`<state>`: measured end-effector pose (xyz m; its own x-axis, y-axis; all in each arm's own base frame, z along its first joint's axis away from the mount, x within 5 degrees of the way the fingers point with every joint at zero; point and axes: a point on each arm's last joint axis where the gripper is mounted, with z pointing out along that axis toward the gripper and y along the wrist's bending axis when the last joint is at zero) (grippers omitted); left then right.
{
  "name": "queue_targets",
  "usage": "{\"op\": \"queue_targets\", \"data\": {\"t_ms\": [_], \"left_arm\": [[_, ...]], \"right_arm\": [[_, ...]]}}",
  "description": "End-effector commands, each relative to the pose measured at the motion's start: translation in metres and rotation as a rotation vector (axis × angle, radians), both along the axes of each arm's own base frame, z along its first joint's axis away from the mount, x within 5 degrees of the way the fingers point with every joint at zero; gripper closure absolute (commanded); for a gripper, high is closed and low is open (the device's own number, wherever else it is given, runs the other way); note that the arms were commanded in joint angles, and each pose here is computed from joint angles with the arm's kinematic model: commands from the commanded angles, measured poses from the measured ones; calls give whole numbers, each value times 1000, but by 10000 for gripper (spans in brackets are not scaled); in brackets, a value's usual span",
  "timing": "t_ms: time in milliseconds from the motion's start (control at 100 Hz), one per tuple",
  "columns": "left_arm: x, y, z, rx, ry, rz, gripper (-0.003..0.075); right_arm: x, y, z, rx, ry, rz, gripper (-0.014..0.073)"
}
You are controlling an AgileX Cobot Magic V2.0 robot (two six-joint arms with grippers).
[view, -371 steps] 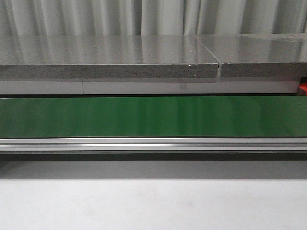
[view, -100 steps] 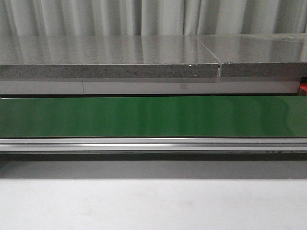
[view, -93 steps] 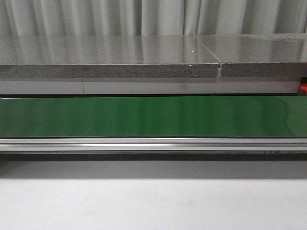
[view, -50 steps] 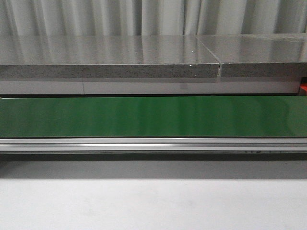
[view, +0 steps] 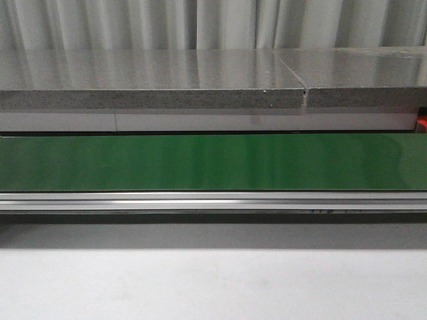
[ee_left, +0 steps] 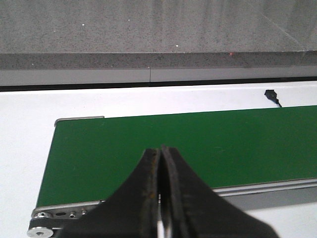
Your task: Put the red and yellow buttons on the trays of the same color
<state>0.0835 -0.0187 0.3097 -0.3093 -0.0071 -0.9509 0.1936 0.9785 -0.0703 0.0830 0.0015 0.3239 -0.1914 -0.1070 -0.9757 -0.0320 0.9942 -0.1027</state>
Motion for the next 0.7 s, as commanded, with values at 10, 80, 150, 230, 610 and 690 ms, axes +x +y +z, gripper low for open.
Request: {"op": "queue_targets", "data": {"t_ms": [10, 80, 150, 230, 610, 690], "left_arm": [[1, 0, 15, -26, -92, 10, 739], [1, 0, 15, -26, -92, 10, 739], [1, 0, 15, -26, -92, 10, 739], [1, 0, 15, -26, -92, 10, 739], [1, 0, 15, -26, -92, 10, 739], [1, 0, 15, -26, -92, 10, 739]], "right_arm": [[-6, -1, 8, -17, -95, -10, 671], [-7, -1, 7, -16, -94, -10, 661], [-7, -1, 7, -16, -94, -10, 663], [-7, -1, 7, -16, -95, -10, 663], [-7, -1, 7, -16, -95, -10, 663], [-7, -1, 7, -16, -95, -10, 663]]}}
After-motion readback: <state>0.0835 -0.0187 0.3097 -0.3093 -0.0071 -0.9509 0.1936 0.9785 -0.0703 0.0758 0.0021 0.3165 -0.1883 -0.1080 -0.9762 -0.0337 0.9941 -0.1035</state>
